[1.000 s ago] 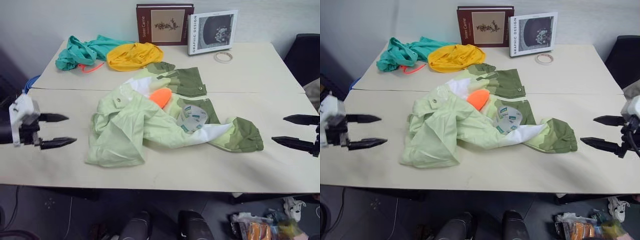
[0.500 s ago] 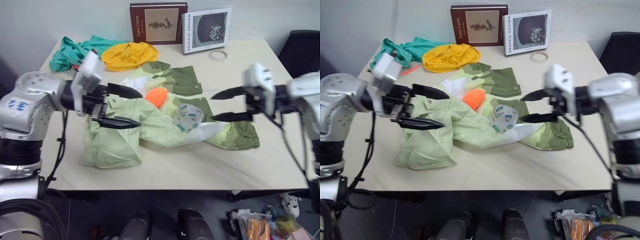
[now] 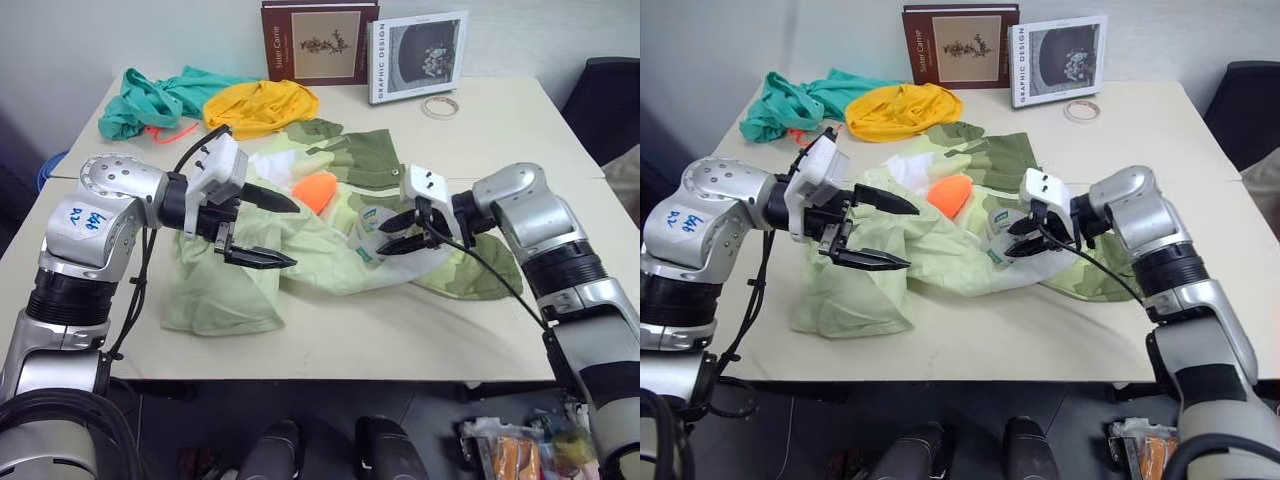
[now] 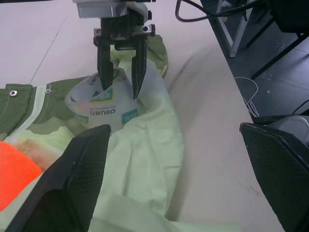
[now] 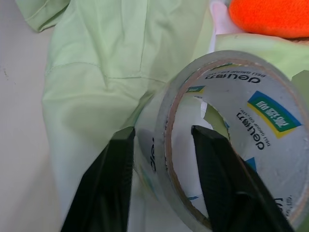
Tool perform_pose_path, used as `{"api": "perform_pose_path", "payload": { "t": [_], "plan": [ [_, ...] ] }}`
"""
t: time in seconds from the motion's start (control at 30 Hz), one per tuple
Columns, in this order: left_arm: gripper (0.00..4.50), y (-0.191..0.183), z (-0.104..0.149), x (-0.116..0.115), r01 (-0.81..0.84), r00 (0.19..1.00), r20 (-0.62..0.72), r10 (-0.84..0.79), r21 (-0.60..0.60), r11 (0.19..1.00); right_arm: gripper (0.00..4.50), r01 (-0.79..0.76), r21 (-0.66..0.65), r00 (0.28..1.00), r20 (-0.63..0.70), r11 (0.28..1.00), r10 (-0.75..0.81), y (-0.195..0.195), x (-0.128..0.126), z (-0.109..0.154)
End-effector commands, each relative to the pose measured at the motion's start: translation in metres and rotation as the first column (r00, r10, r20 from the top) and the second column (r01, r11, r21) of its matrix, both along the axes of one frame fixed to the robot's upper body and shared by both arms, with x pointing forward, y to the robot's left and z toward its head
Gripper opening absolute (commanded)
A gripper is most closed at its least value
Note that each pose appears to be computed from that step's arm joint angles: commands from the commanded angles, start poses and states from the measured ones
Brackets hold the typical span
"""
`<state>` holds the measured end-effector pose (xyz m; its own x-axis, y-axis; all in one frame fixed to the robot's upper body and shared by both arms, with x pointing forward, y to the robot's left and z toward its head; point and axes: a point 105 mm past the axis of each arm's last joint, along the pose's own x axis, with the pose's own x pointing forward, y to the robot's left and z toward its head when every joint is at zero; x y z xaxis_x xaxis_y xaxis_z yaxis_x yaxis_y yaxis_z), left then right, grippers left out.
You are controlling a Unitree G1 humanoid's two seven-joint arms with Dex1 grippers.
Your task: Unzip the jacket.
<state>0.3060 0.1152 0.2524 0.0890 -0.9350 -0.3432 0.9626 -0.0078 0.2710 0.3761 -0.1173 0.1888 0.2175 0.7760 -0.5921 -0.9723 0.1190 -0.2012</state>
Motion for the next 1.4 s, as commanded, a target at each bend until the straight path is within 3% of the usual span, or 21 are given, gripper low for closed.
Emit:
{"api": "perform_pose_path", "payload": {
  "t": [0.03, 0.1, 0.27, 0.4, 0.5, 0.57, 0.73, 0.83, 0.93, 1.07, 1.13, 1.2, 1.3, 1.4],
  "plan": [
    [4.50, -0.002, 0.008, -0.002, 0.004, 0.998, 0.064, -0.004, 0.003, 1.000, 0.70, -0.016, 0.031, 0.999, 0.048, 0.999, 0.014, 0.002, 0.001, 0.021],
    [4.50, -0.003, 0.007, -0.003, 0.006, 0.998, 0.067, -0.006, 0.006, 1.000, 0.09, -0.016, 0.051, 0.998, 0.060, 0.999, 0.013, -0.001, -0.001, 0.027],
    [4.50, -0.007, 0.005, -0.008, 0.016, 0.997, 0.071, -0.016, 0.001, 1.000, 0.09, 0.121, 0.078, 0.971, 0.198, 0.990, -0.134, -0.044, -0.001, 0.058],
    [4.50, -0.014, 0.006, -0.018, 0.052, 0.997, 0.059, -0.050, -0.029, 0.998, 0.09, 0.441, 0.068, 0.823, 0.368, 0.895, -0.433, -0.127, 0.001, 0.075],
    [4.50, -0.021, 0.002, -0.026, 0.085, 0.995, 0.055, -0.083, -0.035, 0.996, 0.09, 0.583, -0.026, 0.764, 0.357, 0.812, -0.538, -0.174, -0.023, 0.053],
    [4.50, -0.024, 0.001, -0.030, 0.103, 0.994, 0.051, -0.101, -0.039, 0.994, 0.09, 0.702, -0.082, 0.672, 0.403, 0.707, -0.621, -0.209, -0.034, 0.040],
    [4.50, -0.028, 0.000, -0.029, 0.127, 0.991, 0.055, -0.125, -0.036, 0.991, 0.09, 0.865, -0.064, 0.489, 0.327, 0.498, -0.808, -0.264, -0.063, 0.009],
    [4.50, -0.029, -0.001, -0.025, 0.133, 0.990, 0.060, -0.131, -0.031, 0.991, 0.09, 0.896, -0.025, 0.435, 0.242, 0.442, -0.867, -0.272, -0.072, -0.003],
    [4.50, -0.030, -0.003, -0.022, 0.136, 0.989, 0.066, -0.134, -0.023, 0.990, 0.99, 0.910, -0.021, 0.407, 0.220, 0.413, -0.886, -0.277, -0.077, -0.007],
    [4.50, -0.027, -0.007, -0.020, 0.132, 0.989, 0.066, -0.131, -0.003, 0.991, 2.42, 0.900, 0.011, 0.422, 0.236, 0.436, -0.876, -0.270, -0.077, 0.006],
    [4.50, -0.021, -0.013, -0.015, 0.103, 0.989, 0.102, -0.108, 0.059, 0.993, 3.12, 0.837, 0.042, 0.509, 0.302, 0.545, -0.806, -0.250, -0.073, 0.028],
    [4.50, -0.008, -0.028, 0.001, 0.002, 0.979, 0.200, -0.046, 0.212, 0.977, 3.77, 0.671, 0.064, 0.682, 0.337, 0.739, -0.649, -0.206, -0.077, 0.050],
    [4.50, 0.006, -0.046, 0.021, -0.134, 0.947, 0.322, 0.012, 0.360, 0.923, 3.77, 0.437, -0.044, 0.839, 0.380, 0.898, -0.390, -0.158, -0.090, 0.056],
    [4.50, 0.008, -0.059, 0.023, -0.165, 0.931, 0.365, 0.004, 0.412, 0.896, 3.77, 0.284, -0.159, 0.893, 0.403, 0.946, -0.200, -0.129, -0.090, 0.045]
  ]
}}
